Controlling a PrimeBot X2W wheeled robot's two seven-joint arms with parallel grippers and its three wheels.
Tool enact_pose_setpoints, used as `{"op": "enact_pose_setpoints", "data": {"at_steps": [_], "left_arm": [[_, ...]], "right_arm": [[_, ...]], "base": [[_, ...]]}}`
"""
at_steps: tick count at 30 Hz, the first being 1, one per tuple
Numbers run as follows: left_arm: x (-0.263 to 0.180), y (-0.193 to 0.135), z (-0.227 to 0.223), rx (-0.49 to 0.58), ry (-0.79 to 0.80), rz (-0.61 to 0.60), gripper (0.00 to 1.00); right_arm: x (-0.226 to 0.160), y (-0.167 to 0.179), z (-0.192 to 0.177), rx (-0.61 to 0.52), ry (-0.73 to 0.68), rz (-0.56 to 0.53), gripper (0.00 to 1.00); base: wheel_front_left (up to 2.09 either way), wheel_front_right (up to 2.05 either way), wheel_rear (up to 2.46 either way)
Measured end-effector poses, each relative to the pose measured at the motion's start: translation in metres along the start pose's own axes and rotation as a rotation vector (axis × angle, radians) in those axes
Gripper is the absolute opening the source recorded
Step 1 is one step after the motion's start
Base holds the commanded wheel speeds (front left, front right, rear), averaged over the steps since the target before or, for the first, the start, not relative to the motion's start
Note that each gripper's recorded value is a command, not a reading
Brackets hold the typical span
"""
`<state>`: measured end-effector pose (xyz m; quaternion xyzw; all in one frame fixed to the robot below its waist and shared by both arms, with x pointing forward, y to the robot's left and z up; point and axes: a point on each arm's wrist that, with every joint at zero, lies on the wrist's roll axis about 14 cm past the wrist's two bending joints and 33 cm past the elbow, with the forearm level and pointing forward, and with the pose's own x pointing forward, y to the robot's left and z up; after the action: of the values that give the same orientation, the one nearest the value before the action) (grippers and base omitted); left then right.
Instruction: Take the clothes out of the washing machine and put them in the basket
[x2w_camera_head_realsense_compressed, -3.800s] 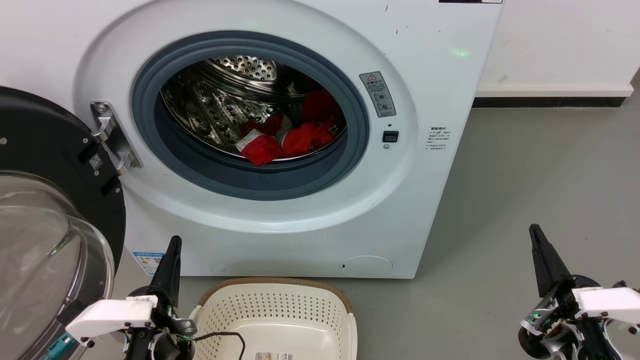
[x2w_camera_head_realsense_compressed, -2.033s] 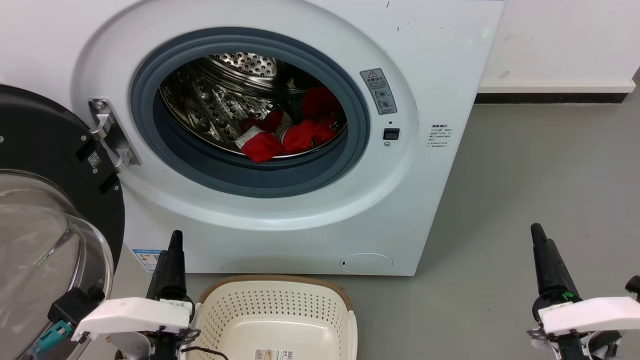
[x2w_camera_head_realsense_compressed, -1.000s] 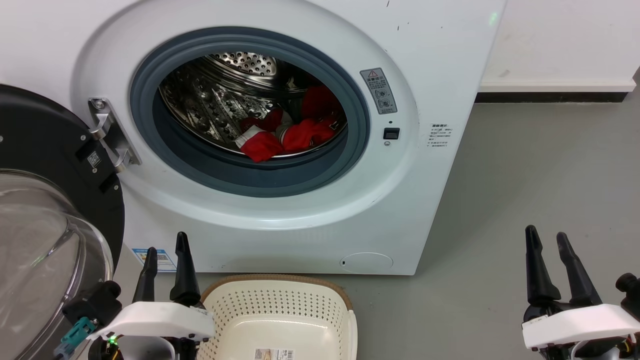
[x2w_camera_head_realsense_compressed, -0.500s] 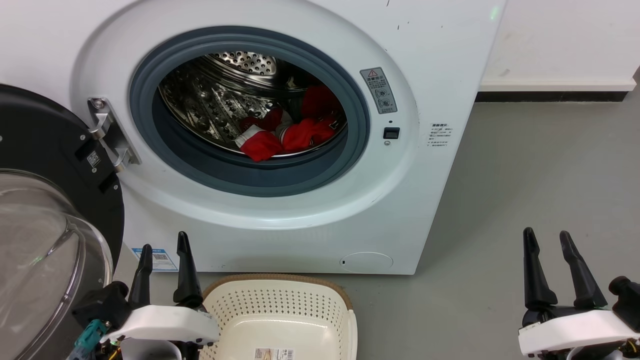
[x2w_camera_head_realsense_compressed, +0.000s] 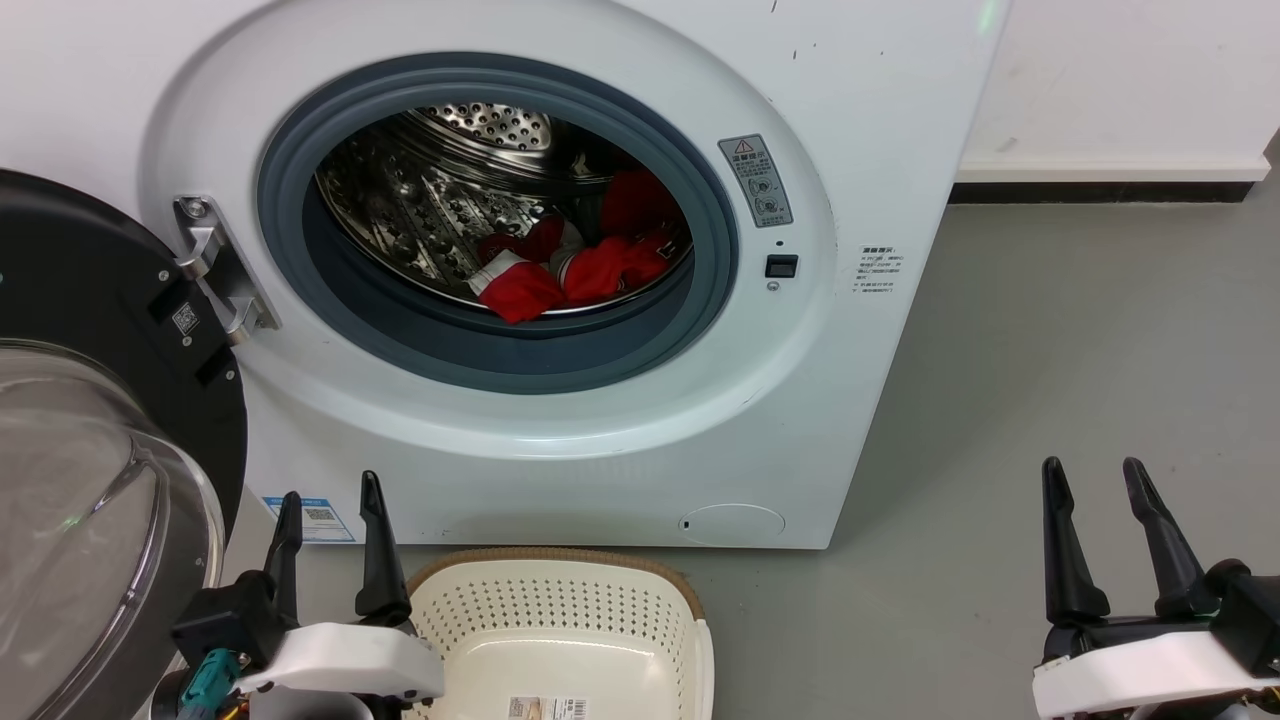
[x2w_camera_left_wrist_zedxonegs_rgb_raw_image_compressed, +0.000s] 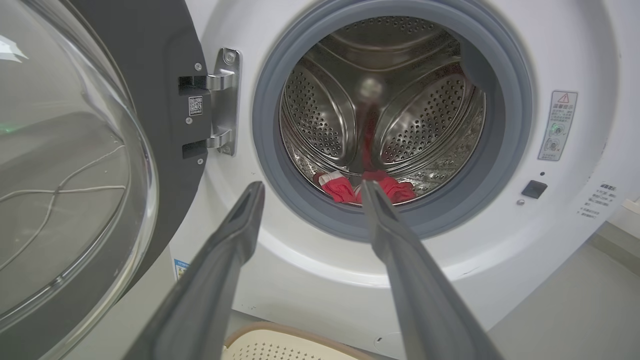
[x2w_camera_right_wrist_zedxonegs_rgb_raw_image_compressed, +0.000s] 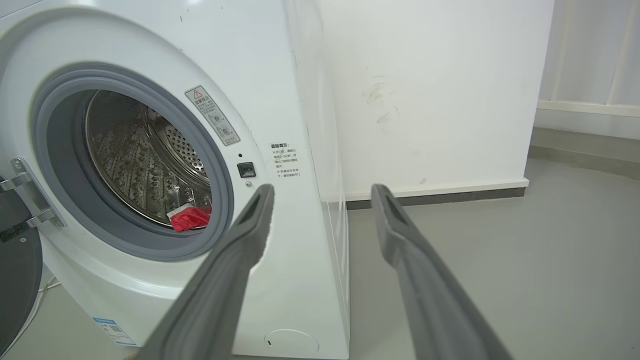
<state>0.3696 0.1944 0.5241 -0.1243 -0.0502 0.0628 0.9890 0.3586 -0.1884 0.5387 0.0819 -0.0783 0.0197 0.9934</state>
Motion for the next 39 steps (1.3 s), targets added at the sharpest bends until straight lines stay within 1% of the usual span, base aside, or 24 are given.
{"op": "enact_pose_setpoints", "data": {"at_steps": [13,23,33,39], "left_arm": [[-0.004,-0.001,0.000,0.096,-0.021,-0.006,1.00],[-0.005,-0.002,0.001,0.148,-0.040,-0.017,1.00],[-0.008,-0.002,-0.003,0.174,-0.034,-0.031,1.00],[-0.009,-0.001,-0.007,0.154,-0.018,-0.036,1.00]], "right_arm": [[-0.002,0.006,0.004,-0.099,-0.020,0.028,1.00],[-0.004,0.010,0.004,-0.163,-0.026,0.050,1.00],[-0.007,0.015,0.003,-0.217,-0.031,0.073,1.00],[-0.007,0.015,0.003,-0.211,-0.030,0.072,1.00]], "base": [[0.00,0.00,0.00],[0.00,0.00,0.00],[0.00,0.00,0.00],[0.00,0.00,0.00]]}}
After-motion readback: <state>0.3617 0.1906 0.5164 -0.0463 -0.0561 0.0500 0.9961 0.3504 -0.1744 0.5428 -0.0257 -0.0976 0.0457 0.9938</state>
